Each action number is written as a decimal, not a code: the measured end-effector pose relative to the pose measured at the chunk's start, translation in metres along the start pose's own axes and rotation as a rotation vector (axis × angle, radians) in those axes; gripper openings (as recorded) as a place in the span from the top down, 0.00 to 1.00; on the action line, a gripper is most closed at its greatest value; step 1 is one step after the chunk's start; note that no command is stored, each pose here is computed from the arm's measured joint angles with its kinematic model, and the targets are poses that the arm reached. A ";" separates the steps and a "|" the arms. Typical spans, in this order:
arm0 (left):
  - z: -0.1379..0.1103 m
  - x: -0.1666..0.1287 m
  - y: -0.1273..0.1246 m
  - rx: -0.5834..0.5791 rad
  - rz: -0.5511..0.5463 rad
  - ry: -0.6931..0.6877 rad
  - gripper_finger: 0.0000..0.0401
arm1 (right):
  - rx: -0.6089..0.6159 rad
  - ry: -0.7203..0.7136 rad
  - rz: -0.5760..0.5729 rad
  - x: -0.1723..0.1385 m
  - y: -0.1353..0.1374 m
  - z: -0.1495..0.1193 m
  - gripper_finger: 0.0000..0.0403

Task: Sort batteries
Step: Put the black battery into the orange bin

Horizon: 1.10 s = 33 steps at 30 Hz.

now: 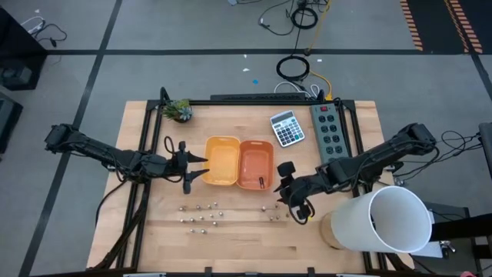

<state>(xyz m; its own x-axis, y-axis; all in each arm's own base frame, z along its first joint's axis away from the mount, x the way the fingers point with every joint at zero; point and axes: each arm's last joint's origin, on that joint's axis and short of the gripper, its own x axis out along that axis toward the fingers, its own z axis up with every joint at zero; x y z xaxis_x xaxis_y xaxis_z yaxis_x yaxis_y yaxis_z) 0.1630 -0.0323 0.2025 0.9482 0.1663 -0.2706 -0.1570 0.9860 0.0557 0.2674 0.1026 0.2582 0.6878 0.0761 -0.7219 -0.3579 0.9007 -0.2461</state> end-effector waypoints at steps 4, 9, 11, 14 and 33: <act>-0.001 0.000 0.000 0.003 0.001 0.008 0.55 | 0.002 0.041 -0.032 -0.003 0.012 -0.002 0.65; -0.003 0.000 0.000 0.012 0.002 0.029 0.55 | 0.040 0.045 -0.015 -0.005 0.021 -0.002 0.65; -0.004 0.000 0.000 0.015 -0.001 0.038 0.55 | 0.076 0.045 0.011 -0.005 0.023 -0.003 0.65; -0.005 0.000 0.000 0.009 -0.012 0.047 0.55 | 0.133 0.058 0.064 0.000 0.025 -0.003 0.65; -0.005 0.000 -0.001 0.045 -0.054 0.055 0.55 | -0.129 0.251 0.208 0.046 0.045 -0.022 0.65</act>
<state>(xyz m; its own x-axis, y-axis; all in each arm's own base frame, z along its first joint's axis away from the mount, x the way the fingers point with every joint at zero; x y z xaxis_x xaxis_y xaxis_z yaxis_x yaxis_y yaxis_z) 0.1615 -0.0335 0.1973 0.9383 0.1141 -0.3265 -0.0921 0.9924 0.0820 0.2691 0.1373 0.1998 0.4205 0.1301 -0.8979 -0.5618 0.8145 -0.1451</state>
